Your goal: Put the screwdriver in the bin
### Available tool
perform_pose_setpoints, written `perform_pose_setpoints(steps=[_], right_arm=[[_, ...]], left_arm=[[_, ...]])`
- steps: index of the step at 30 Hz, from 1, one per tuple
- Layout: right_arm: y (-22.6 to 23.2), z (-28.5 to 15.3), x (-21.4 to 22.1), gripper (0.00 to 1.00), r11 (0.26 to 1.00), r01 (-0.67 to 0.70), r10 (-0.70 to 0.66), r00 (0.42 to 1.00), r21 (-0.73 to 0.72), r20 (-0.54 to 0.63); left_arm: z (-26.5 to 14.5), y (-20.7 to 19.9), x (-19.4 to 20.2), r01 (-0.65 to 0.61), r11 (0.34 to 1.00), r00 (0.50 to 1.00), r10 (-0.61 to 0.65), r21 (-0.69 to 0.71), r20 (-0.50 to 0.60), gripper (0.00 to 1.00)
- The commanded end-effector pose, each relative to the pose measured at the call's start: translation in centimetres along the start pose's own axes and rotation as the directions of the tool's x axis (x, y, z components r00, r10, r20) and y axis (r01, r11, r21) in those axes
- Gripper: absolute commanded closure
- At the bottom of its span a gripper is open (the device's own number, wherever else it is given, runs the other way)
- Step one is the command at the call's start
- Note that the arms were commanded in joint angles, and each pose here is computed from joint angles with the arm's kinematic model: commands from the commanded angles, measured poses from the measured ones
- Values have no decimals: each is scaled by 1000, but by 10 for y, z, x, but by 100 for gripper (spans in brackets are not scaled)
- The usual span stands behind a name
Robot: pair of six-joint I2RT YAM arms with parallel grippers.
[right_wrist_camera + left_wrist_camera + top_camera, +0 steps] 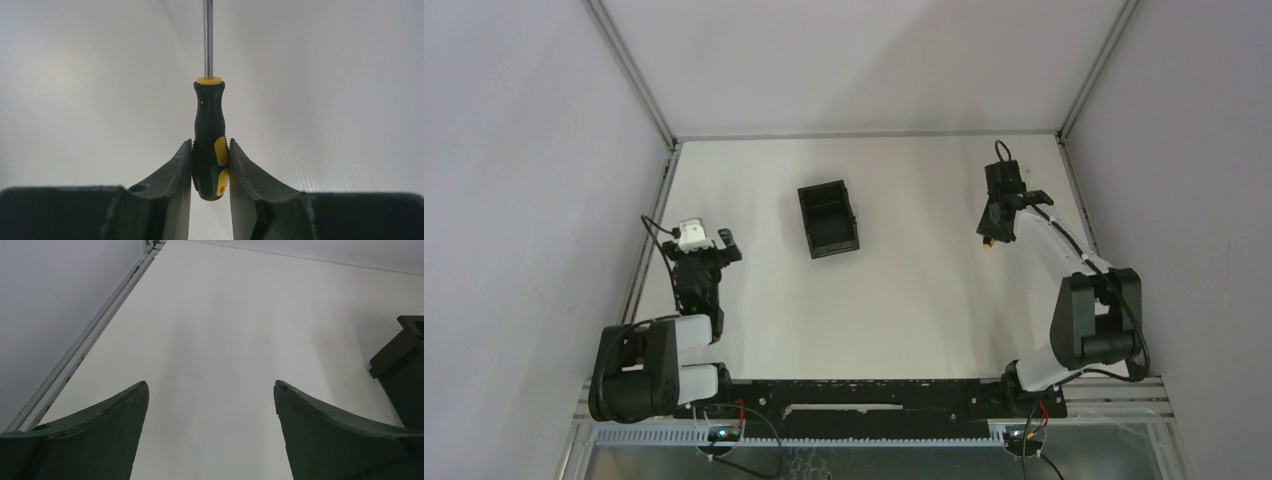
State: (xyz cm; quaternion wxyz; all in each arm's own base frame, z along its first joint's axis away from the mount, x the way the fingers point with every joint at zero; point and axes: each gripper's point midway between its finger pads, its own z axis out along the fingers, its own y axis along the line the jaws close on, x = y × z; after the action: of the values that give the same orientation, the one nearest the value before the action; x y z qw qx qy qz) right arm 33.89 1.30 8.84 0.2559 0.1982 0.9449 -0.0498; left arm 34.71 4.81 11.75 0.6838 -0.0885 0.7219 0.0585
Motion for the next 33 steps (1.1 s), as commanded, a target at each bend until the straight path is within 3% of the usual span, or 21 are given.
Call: perform_pose_setpoints(steps=[1,8,14,20,24,33], right_arm=[[31,-44,-27,100,994,103,-97,989,-49,113],[136,-107,-38,100,916,337,-279,925,-220,257],[253,-150,-26,100,745,542,-405,830,-388,382],[330,-128,5,100,607,681,-542,732,-410,414],[362,-112,28,98,525,735,-593,678,-430,434],[366,-71,55,96,518,753,-648,655,-404,389]], left_arm=[[6,-2,-19,-11,1000,998,11,0,55,0],[6,-2,-19,-11,1000,998,11,0,56,0],[6,-2,-19,-12,1000,998,12,0,56,0],[6,-2,-19,-11,1000,998,11,0,55,0],[6,-1,-19,-11,1000,998,11,-1,56,0],[6,-1,-19,-11,1000,998,11,-1,55,0]])
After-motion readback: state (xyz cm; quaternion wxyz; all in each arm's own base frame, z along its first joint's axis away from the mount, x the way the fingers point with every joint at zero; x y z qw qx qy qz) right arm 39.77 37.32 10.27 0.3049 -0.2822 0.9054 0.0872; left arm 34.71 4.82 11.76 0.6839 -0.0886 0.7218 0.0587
